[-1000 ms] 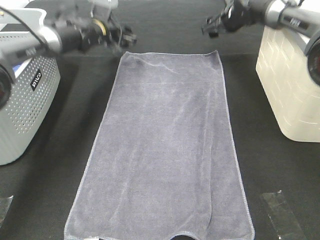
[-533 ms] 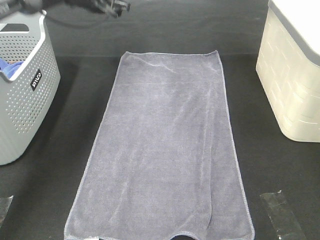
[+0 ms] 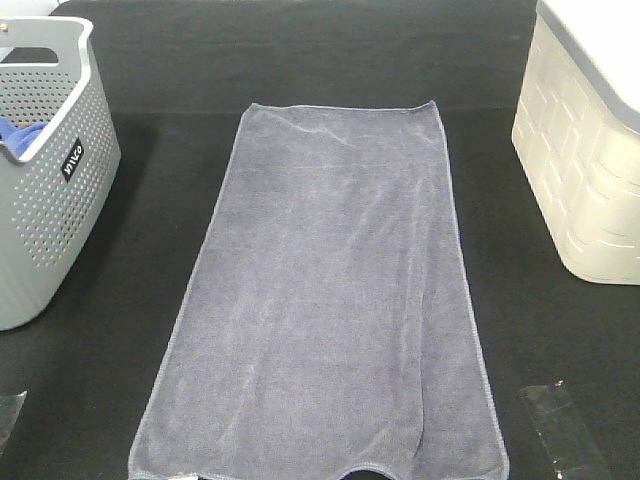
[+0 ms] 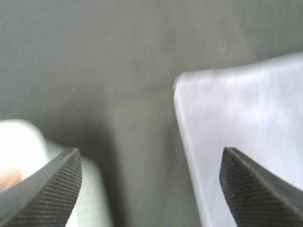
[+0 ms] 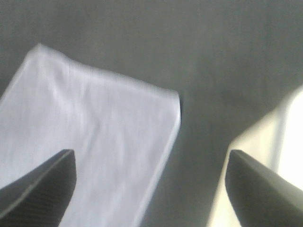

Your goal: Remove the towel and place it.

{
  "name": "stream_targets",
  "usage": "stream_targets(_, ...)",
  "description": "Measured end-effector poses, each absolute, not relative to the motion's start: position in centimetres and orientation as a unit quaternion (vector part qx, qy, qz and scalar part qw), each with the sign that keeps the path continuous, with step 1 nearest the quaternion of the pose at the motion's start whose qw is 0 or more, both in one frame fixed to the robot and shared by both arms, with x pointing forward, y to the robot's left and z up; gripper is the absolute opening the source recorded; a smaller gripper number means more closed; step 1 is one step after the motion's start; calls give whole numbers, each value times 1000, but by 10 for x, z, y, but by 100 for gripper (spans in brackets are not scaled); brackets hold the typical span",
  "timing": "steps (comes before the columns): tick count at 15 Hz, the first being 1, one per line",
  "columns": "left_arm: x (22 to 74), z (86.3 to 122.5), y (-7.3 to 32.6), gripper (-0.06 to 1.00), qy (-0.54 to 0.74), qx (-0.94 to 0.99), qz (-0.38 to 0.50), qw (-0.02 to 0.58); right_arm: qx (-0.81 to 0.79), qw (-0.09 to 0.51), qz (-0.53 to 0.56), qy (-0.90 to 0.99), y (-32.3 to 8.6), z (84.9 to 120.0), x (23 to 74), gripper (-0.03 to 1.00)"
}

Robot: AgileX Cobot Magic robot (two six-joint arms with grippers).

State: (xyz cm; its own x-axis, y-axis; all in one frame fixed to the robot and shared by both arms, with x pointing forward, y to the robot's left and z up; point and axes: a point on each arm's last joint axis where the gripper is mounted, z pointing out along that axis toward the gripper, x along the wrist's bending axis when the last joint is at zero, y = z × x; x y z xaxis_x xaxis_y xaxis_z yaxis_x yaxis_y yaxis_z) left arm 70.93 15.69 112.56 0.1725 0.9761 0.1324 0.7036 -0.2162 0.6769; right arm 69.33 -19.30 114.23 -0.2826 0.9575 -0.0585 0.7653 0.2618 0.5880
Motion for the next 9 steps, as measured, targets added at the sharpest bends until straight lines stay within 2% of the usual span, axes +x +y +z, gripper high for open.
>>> stream_targets(2, 692, 1144, 164, 76, 576, 738, 275, 217, 563, 212, 218, 768, -199, 1159, 679, 81)
stream_targets(6, 652, 1193, 171, 76, 569, 732, 263, 267, 568, 208, 214, 767, -208, 1181, 640, 81)
stream_targets(9, 606, 1204, 185, 76, 570, 742, 247, 252, 574, 186, 189, 775, -219, 1182, 594, 81)
